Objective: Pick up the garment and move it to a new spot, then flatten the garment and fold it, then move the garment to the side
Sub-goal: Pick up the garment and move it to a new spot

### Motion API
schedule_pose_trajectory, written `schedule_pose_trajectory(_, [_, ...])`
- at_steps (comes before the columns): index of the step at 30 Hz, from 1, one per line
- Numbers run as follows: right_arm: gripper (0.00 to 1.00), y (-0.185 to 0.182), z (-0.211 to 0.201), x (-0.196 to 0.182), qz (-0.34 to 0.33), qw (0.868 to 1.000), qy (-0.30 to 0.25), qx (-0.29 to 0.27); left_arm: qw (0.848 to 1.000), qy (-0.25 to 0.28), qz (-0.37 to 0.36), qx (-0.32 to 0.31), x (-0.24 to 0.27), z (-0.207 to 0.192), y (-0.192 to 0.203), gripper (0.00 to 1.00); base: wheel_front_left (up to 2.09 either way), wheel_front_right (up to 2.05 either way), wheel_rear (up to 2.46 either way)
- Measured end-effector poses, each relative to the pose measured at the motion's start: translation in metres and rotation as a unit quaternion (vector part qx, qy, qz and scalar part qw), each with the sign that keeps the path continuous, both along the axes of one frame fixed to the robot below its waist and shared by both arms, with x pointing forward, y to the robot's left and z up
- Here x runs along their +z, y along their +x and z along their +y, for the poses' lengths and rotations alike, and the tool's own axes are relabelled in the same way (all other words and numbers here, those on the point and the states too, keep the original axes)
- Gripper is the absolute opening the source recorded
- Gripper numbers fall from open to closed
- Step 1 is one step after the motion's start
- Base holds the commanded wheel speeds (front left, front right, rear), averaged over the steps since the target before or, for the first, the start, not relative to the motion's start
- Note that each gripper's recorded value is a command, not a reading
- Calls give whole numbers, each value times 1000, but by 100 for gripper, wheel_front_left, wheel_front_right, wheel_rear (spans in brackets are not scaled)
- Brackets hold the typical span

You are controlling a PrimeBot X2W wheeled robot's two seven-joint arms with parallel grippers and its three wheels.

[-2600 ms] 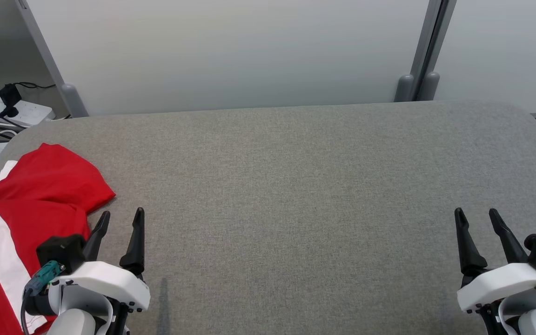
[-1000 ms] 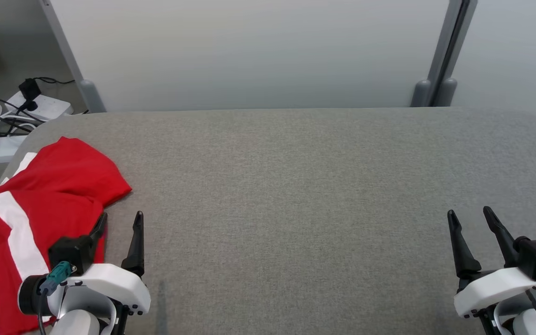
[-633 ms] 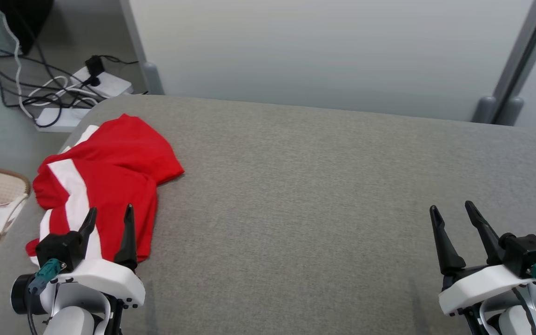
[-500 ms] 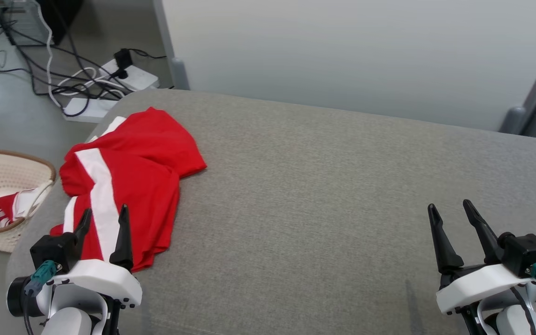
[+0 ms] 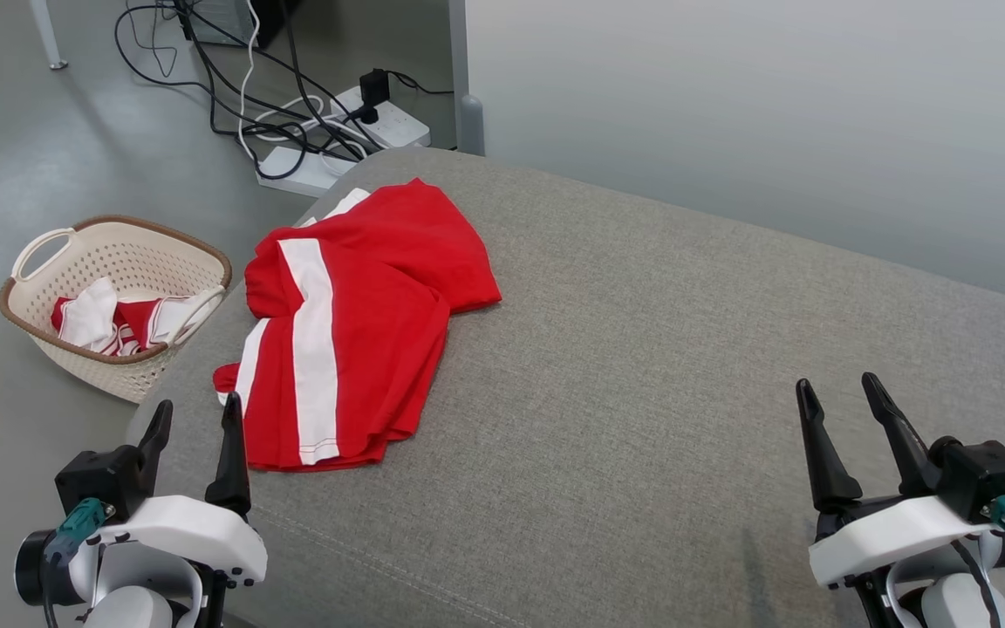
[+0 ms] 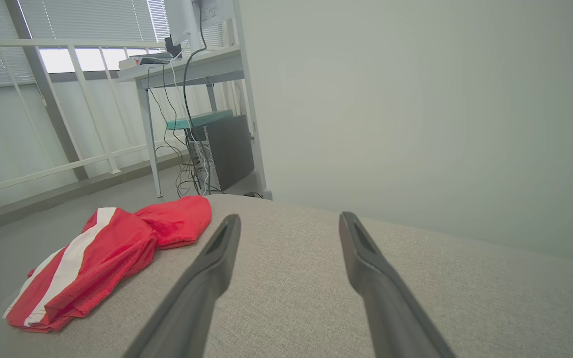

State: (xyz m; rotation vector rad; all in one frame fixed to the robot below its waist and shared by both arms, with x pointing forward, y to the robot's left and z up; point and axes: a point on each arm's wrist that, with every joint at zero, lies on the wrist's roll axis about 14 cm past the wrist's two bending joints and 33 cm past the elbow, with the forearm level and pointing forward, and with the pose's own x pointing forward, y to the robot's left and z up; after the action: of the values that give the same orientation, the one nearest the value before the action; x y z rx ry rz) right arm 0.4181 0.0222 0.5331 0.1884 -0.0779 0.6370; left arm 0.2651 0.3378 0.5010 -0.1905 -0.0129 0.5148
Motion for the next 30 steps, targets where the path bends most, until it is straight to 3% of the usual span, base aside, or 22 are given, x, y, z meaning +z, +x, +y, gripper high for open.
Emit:
schedule_pose_trajectory(20, [100, -6, 3, -4, 5, 1000, -2, 9, 1000, 3, 8, -14, 4, 0, 5, 100, 0, 0, 0])
schedule_pose_trajectory(30, [100, -2, -7, -9, 11, 1000, 0, 0, 993, -25, 56, -103, 51, 1, 74, 100, 0, 0, 0])
